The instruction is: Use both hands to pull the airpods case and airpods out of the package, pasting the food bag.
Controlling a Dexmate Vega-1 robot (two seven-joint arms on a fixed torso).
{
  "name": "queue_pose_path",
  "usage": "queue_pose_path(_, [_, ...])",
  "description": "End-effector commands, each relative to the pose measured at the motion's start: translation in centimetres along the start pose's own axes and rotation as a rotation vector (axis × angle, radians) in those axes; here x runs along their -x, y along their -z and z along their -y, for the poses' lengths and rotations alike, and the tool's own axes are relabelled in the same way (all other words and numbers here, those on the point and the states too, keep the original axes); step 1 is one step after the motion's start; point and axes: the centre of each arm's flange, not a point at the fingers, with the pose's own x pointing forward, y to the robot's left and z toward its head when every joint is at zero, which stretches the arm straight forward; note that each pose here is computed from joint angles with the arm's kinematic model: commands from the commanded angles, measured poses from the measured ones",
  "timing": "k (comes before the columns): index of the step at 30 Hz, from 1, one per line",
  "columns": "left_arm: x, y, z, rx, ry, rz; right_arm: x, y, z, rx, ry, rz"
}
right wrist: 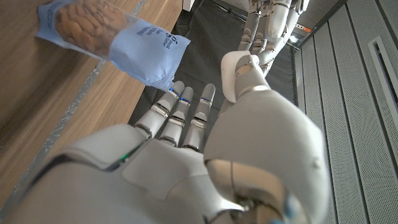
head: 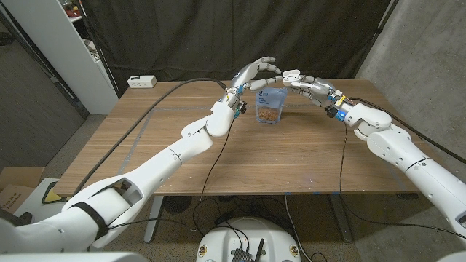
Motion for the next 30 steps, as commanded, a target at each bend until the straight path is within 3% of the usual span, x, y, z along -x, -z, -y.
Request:
queue_pose_path(1, [-0.27,-0.09,0.83,0.037,0.016,0.026,0.27,-0.27,-0.54,0.014,0.039,-0.007])
queue_pose_path(12, [-0.49,-0.15,0.85,0.055,0.008,0.046,-0.16,-0.14,-0.52,0.003,0.033,-0.011])
queue_pose_path(30, [-0.79,0.79,0.86,0.030,0.020,-0.022,-0.59,0.17,-0.39,-0.011,0.021,-0.027])
